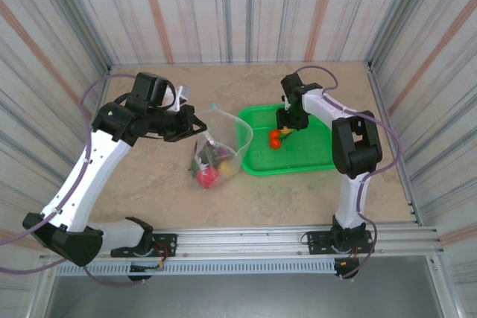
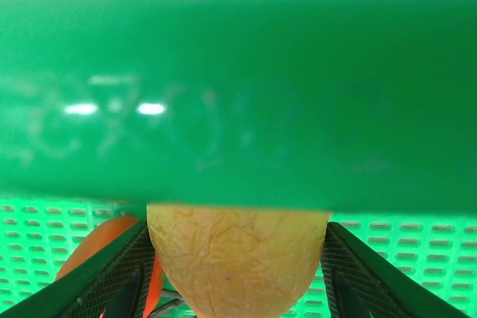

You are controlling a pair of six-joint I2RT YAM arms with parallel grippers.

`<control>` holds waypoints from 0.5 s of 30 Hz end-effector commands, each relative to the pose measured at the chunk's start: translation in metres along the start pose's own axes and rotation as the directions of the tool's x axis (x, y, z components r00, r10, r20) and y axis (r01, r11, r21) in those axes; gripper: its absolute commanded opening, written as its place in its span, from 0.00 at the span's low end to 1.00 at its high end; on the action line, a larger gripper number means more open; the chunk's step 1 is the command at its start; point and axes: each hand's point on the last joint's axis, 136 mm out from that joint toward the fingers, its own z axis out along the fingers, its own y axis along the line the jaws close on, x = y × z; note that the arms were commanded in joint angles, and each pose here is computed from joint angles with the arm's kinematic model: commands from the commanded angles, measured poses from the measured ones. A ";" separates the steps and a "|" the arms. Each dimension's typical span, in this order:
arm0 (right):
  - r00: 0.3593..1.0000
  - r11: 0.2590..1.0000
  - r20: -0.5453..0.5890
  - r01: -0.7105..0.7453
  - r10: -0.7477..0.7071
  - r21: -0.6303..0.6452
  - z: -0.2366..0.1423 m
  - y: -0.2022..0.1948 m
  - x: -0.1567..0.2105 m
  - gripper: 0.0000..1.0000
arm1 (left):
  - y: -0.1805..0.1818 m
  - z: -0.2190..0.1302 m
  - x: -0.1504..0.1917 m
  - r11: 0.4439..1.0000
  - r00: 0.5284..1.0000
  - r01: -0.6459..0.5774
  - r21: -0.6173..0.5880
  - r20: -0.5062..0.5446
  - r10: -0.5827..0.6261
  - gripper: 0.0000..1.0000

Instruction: Place the food in the zip-top bag and seal the zipper

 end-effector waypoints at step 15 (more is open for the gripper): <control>0.995 0.996 0.096 -0.039 0.031 0.084 -0.030 -0.009 0.006 0.44 | 0.000 -0.006 0.008 1.000 1.000 -0.018 -0.006 -0.005 0.018 0.00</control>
